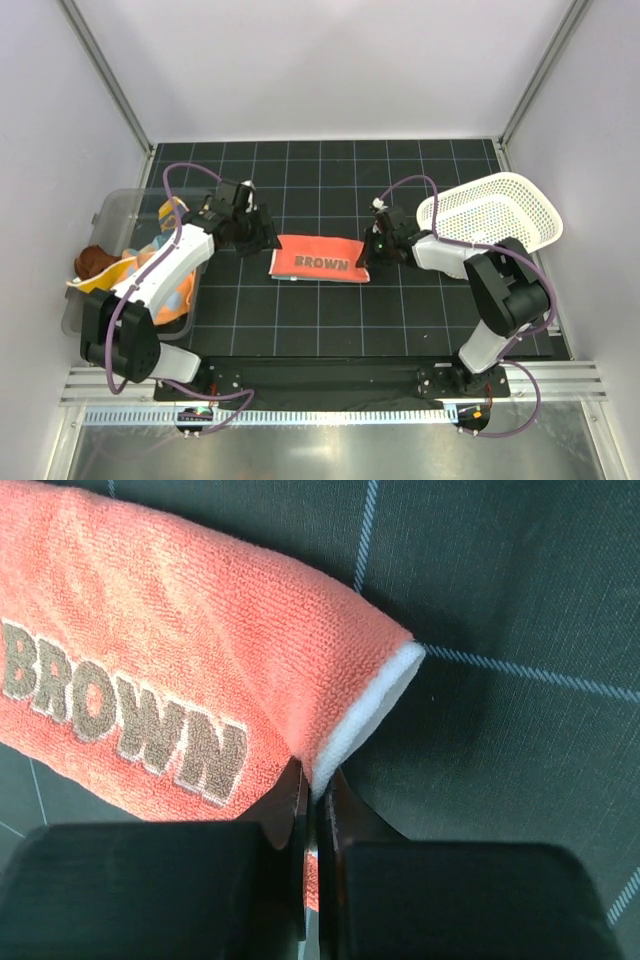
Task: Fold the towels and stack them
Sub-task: Neatly place the folded towel into the bin
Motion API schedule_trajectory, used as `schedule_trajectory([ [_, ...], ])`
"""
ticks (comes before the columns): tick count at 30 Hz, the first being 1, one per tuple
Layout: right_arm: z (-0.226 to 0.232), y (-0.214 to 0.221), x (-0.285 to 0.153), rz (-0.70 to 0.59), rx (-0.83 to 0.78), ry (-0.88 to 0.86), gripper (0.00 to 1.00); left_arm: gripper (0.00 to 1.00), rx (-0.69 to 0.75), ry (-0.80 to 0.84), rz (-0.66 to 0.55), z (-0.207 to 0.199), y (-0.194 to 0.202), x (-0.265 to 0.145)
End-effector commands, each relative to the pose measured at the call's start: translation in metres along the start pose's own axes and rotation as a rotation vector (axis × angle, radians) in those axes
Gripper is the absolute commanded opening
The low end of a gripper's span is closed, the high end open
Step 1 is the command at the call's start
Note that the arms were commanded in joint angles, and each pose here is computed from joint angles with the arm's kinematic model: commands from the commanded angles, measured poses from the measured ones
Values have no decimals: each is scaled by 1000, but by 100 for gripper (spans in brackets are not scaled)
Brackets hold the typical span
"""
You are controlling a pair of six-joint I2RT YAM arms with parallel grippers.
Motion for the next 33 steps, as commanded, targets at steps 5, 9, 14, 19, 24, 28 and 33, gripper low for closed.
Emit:
schedule_trajectory([
  [5,-24,-10,-63,62,-72,184,1,61,13,64,-58,-11,-9,-24],
  [9,-43,-18,-101,81,-72,270,1,61,16,87,-56,-13,-8,-26],
  [14,-51,-32,-138,61,-127,367,1,61,19,132,-31,-20,-5,-25],
  [19,-53,-64,-166,23,-176,478,1,61,17,151,-17,-21,-3,-22],
  [24,-65,-91,-197,21,-222,639,1,61,22,162,-1,-22,-1,-20],
  [28,-77,-107,-211,13,-227,696,1,61,19,165,4,-23,-1,-18],
  [33,-103,-119,-221,36,-235,778,1,61,22,169,16,-24,-1,-14],
])
Point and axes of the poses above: each gripper's point midway between its finger pads, its own x axis out along the fingers, its own z axis along the line the jaws close on, y = z × x, the point moved 4 cm from there along -x, back along the fingers
